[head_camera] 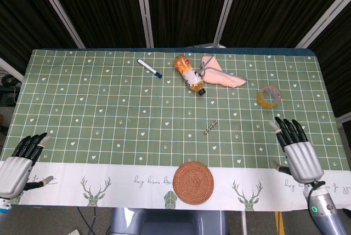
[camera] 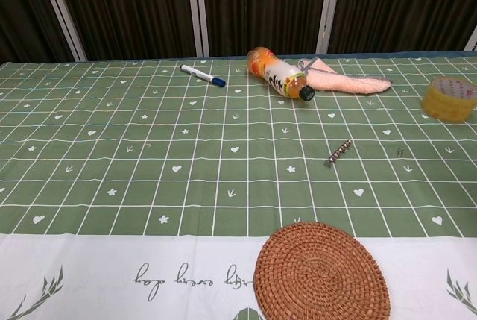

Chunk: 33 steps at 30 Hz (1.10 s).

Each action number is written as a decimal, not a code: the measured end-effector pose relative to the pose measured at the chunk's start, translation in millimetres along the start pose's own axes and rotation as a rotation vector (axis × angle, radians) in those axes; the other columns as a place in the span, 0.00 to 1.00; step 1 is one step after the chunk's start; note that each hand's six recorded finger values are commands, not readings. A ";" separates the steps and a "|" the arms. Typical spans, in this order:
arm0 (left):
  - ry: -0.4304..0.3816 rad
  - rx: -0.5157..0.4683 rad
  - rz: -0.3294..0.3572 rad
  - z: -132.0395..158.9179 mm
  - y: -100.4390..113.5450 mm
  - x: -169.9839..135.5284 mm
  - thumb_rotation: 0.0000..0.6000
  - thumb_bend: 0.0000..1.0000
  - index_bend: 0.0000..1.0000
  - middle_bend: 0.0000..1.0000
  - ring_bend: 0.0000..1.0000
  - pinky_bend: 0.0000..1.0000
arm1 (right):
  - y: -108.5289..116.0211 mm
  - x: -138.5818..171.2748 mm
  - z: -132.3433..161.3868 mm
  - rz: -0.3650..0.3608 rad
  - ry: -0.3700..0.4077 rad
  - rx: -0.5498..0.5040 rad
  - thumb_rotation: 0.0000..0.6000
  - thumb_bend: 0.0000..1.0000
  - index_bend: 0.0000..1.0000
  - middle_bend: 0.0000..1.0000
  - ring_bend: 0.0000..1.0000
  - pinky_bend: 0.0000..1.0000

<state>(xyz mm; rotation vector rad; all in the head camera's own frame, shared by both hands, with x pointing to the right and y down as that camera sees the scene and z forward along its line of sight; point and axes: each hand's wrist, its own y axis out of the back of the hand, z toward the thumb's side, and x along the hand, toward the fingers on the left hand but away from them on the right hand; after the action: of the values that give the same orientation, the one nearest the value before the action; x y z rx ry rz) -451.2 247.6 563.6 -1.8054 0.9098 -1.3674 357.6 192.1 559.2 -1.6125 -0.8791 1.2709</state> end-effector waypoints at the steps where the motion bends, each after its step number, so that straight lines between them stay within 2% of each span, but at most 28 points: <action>1: 0.001 -0.003 0.000 -0.3 0.3 0.1 1.00 0.01 0.00 0.00 0.00 0.00 | -2.2 -6.0 6.6 0.002 0.011 -0.002 1.00 0.00 0.01 0.00 0.00 0.00; 8: 0.006 -0.015 -0.004 -2.1 0.8 0.8 1.00 0.01 0.00 0.00 0.00 0.00 | -25.3 -46.0 58.5 0.021 0.060 -0.051 1.00 0.00 0.01 0.00 0.00 0.00; 14: 0.018 -0.021 -0.007 -4.2 0.7 1.8 1.00 0.00 0.00 0.00 0.00 0.00 | -49.7 -75.4 91.5 0.044 0.065 -0.072 1.00 0.00 0.01 0.00 0.00 0.00; 26: 0.036 -0.039 -0.027 -8.0 -1.0 3.8 1.00 0.01 0.00 0.00 0.00 0.00 | -101.2 -122.9 105.7 0.099 0.001 -0.040 1.00 0.01 0.01 0.00 0.00 0.00; 33: 0.044 -0.045 -0.032 -9.4 -1.5 4.4 1.00 0.01 0.00 0.00 0.00 0.00 | -116.3 -141.4 103.5 0.109 -0.038 -0.049 1.00 0.01 0.02 0.00 0.00 0.00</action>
<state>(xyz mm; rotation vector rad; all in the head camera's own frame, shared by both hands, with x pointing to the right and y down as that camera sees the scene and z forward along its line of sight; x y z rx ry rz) -459.3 243.7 569.0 -1.8375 0.9451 -1.4217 223.5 127.6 707.9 -1.6997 -0.8609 1.3692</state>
